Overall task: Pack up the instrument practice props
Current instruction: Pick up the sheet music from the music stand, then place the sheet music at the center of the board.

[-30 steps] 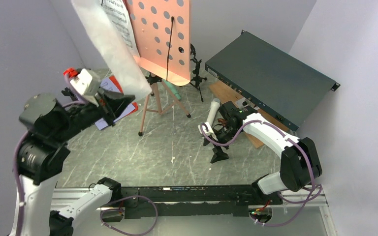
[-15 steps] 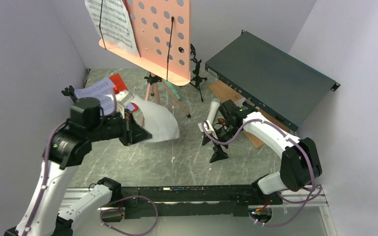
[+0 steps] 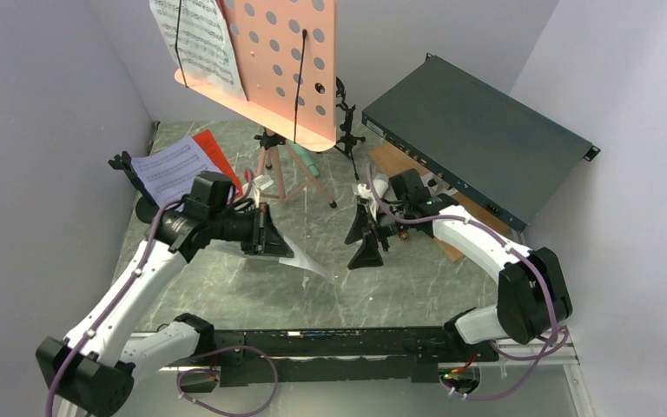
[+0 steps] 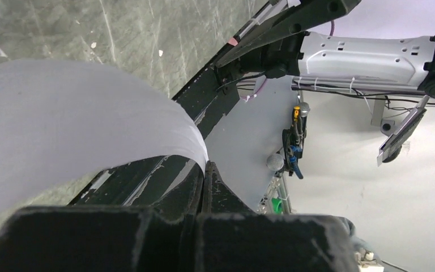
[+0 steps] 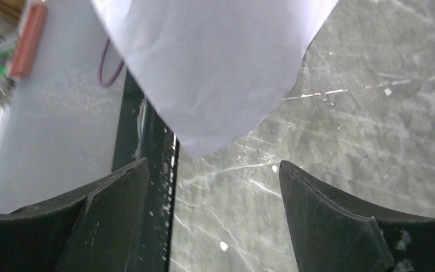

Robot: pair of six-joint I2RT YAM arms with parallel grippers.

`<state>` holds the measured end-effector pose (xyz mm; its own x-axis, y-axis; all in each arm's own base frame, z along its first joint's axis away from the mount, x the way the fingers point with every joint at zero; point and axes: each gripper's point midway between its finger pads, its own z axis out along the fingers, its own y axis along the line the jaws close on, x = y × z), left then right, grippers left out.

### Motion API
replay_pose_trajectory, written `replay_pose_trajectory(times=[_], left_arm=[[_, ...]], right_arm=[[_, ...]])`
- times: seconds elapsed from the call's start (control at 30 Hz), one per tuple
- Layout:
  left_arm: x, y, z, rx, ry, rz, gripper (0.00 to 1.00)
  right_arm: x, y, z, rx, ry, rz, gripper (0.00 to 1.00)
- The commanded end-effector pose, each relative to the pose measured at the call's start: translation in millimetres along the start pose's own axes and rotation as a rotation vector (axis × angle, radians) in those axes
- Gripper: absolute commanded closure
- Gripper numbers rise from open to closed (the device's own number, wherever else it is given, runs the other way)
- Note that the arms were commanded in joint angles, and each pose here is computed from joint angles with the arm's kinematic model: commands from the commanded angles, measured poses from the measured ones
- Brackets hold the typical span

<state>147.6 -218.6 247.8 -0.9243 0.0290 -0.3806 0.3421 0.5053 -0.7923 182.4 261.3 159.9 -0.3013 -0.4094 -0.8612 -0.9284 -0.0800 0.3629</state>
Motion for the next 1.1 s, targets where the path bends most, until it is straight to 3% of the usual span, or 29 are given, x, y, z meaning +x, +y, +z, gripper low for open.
replay_pose_trajectory(times=[0.0,0.2,0.47,0.87,1.07], left_arm=[[-10.9,-8.5,25.3,0.043,0.027,-0.003,1.0],[-24.3,18.8,57.1,-0.07,0.047,-0.153,1.0],[-49.3,23.8,77.0,-0.066,-0.057,-0.367,1.0],[-52.8,33.0,97.6,-0.084,-0.16,-0.739,1.0],[-69.4,20.0,95.5,0.005,-0.24,-0.862,1.0]], right_arm=[[-42.2,-5.8,2.2,0.006,-0.171,0.166,0.13],[-32.8,9.4,-2.1,-0.037,-0.126,-0.032,0.07],[-23.1,-5.8,9.7,0.12,-0.054,-0.2,0.04],[-22.3,-28.8,30.2,0.32,0.041,-0.28,0.08],[-25.5,-45.9,26.0,0.451,0.063,-0.304,0.11]])
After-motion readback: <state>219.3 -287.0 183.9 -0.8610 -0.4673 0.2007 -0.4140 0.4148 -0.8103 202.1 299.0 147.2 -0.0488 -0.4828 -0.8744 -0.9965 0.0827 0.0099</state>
